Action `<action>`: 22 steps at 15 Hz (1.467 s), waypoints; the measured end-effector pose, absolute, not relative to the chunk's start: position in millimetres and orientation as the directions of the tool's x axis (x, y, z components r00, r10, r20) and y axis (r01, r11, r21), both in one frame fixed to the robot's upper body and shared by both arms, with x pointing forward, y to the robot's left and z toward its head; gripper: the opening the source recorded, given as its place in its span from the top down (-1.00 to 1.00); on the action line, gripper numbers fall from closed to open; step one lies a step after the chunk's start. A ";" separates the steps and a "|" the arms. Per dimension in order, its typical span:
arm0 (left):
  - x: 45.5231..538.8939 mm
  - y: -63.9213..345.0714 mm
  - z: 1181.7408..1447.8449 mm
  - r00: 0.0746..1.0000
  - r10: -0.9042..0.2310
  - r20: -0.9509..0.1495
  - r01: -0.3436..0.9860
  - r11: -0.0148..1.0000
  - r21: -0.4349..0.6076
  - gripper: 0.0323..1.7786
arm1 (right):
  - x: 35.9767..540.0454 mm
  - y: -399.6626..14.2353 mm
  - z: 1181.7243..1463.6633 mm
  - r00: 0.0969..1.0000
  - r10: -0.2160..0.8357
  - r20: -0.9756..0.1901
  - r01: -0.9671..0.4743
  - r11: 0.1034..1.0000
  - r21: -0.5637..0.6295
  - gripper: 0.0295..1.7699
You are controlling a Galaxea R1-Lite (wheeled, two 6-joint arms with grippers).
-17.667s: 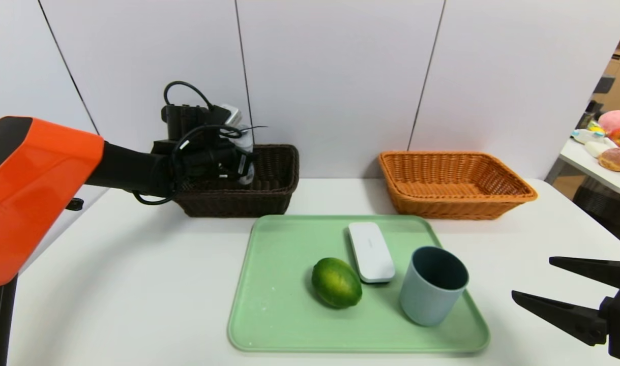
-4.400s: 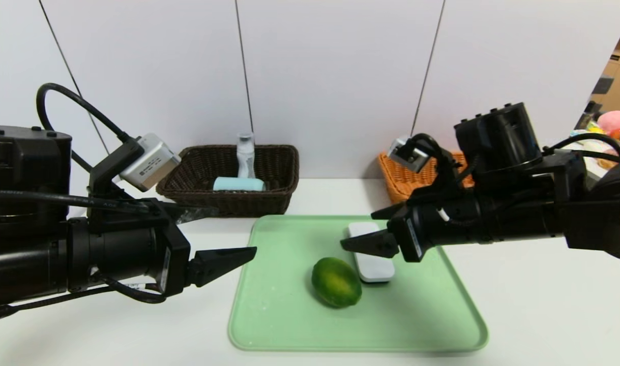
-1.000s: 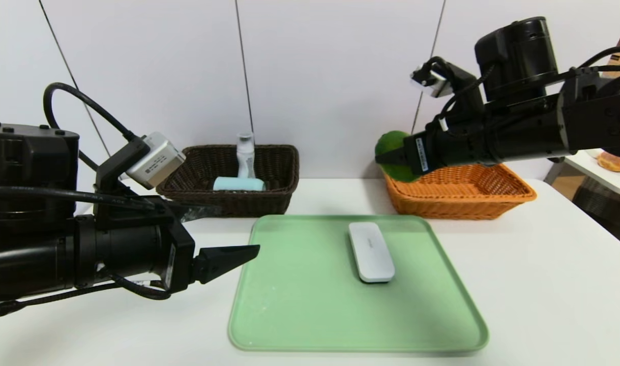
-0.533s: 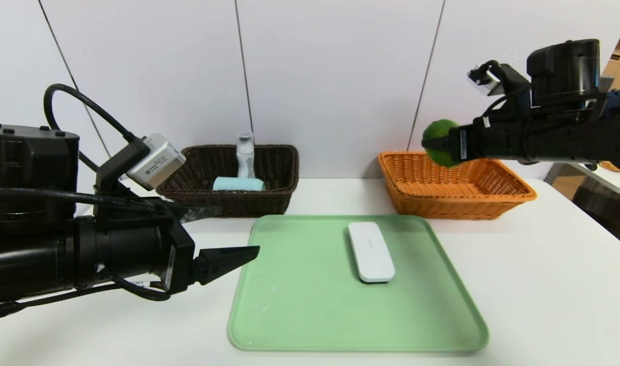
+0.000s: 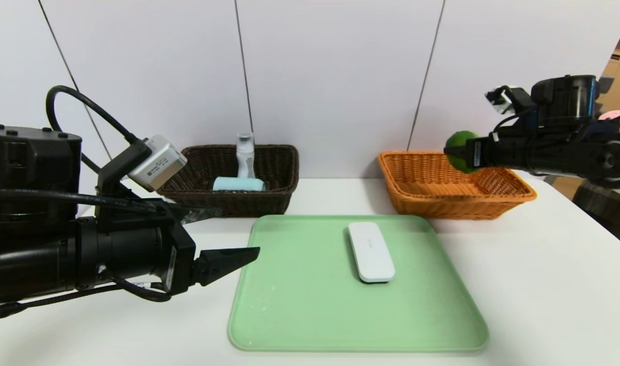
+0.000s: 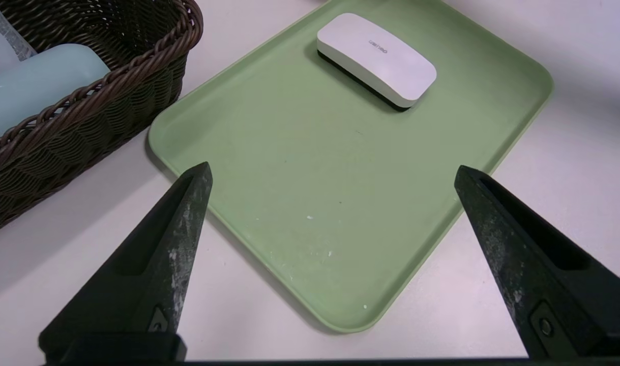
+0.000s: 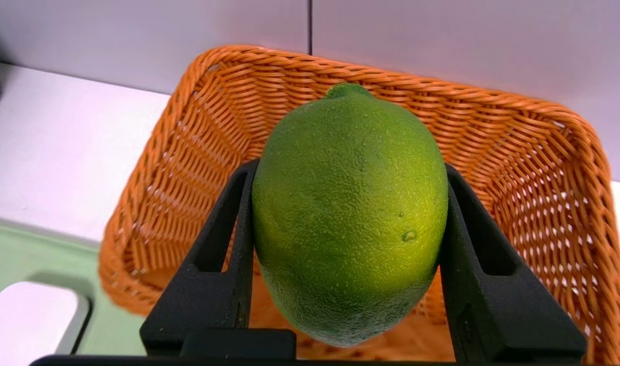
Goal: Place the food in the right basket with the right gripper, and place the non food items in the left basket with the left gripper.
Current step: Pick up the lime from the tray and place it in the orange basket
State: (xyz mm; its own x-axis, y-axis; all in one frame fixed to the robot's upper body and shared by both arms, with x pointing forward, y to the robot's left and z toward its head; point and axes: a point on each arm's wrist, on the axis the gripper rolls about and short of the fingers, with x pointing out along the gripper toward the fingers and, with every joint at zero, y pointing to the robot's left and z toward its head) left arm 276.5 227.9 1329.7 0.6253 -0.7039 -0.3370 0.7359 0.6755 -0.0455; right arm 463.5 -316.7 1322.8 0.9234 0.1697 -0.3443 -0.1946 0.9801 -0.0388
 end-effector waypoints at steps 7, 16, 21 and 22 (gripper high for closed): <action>279.6 226.6 1324.3 0.621 -0.698 -0.358 0.731 0.680 -0.057 -0.90 | 495.0 -323.9 1294.4 0.935 0.161 -0.315 -0.183 0.982 -0.041 -0.25; 280.7 225.9 1327.8 0.622 -0.702 -0.346 0.733 0.678 -0.056 -0.90 | 493.9 -324.1 1294.0 0.922 0.201 -0.330 -0.219 0.976 -0.017 -0.72; 280.7 226.0 1330.2 0.626 -0.702 -0.339 0.733 0.679 -0.053 -0.90 | 471.4 -323.3 1325.4 0.902 0.249 -0.352 -0.263 0.965 0.008 -0.82; 280.6 226.1 1330.3 0.626 -0.703 -0.338 0.733 0.678 -0.052 -0.90 | 464.6 -323.2 1332.3 0.899 0.253 -0.359 -0.267 0.964 0.011 -0.83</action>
State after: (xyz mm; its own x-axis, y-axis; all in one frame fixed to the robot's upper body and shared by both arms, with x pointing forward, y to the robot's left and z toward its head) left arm 280.6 226.1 1330.3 0.6264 -0.7025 -0.3378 0.7328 0.6784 -0.0520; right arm 464.6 -323.2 1332.3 0.8986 0.2527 -0.3586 -0.2665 0.9638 0.0113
